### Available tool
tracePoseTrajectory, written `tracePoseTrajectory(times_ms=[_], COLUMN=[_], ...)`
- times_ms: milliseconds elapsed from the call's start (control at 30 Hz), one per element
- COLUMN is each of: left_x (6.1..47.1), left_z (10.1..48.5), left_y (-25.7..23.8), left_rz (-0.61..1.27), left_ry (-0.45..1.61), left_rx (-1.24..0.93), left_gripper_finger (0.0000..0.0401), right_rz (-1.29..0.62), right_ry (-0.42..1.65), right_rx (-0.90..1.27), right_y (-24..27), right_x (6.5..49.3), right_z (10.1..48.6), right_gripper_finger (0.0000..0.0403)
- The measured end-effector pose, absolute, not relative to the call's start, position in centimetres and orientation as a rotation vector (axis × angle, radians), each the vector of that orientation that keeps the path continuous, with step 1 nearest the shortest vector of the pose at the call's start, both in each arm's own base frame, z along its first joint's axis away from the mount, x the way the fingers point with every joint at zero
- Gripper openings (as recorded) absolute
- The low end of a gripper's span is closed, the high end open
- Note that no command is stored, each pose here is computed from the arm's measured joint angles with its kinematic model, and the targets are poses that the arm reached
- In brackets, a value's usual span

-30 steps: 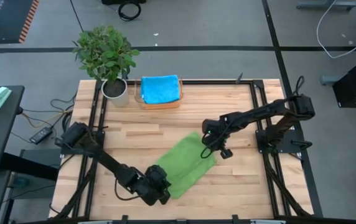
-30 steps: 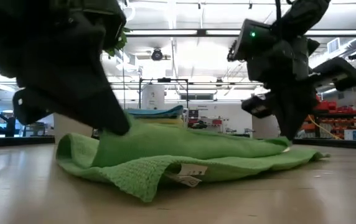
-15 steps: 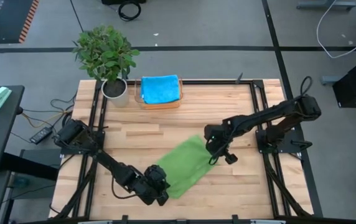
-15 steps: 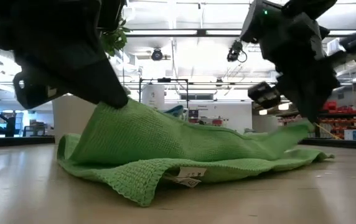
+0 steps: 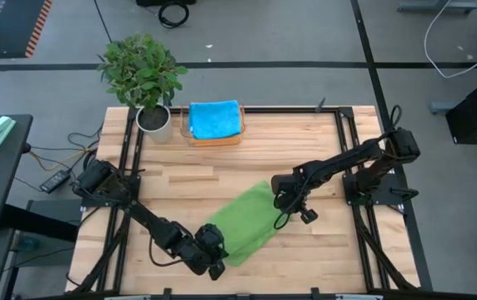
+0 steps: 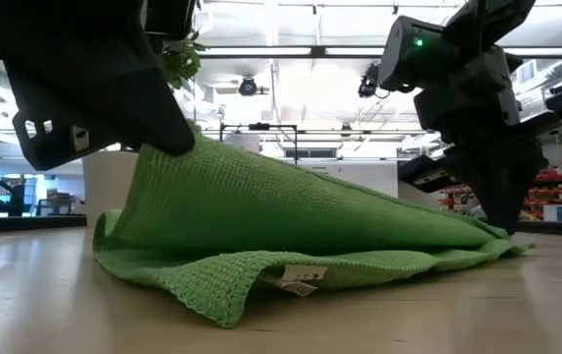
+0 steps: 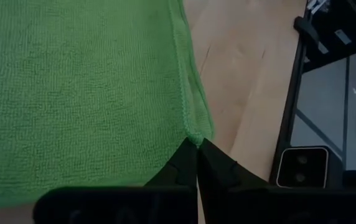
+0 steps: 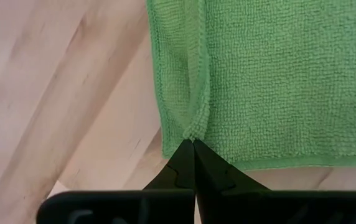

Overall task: Fold microfiber towels
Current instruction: Fold the green microfiber cloth

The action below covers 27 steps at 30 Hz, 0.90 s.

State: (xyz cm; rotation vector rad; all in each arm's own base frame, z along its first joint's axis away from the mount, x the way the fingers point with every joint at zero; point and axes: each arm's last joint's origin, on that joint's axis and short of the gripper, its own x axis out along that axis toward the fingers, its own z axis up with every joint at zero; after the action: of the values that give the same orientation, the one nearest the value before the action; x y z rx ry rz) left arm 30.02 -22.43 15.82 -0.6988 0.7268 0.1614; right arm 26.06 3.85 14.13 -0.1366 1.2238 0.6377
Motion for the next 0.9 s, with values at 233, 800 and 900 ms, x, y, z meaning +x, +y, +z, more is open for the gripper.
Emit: tracePoseTrajectory(times_ms=[233, 800, 900], left_x=[30.7, 31.6, 31.5], left_z=[14.6, 12.4, 12.4], left_y=[-23.1, -22.5, -22.6], left_rz=[0.101, 0.142, 0.136], left_ry=[0.730, 0.778, 0.780], left_rx=[-0.747, -0.768, -0.765], left_gripper_finger=[0.0006, 0.0009, 0.0010], right_rz=[0.628, 0.696, 0.690], right_ry=[1.243, 1.240, 1.239], right_rx=[-0.118, -0.096, -0.126], right_y=[3.9, 5.1, 5.5], right_x=[26.0, 25.7, 25.7], right_z=[14.0, 14.1, 14.1], right_gripper_finger=[0.0001, 0.0001, 0.0001])
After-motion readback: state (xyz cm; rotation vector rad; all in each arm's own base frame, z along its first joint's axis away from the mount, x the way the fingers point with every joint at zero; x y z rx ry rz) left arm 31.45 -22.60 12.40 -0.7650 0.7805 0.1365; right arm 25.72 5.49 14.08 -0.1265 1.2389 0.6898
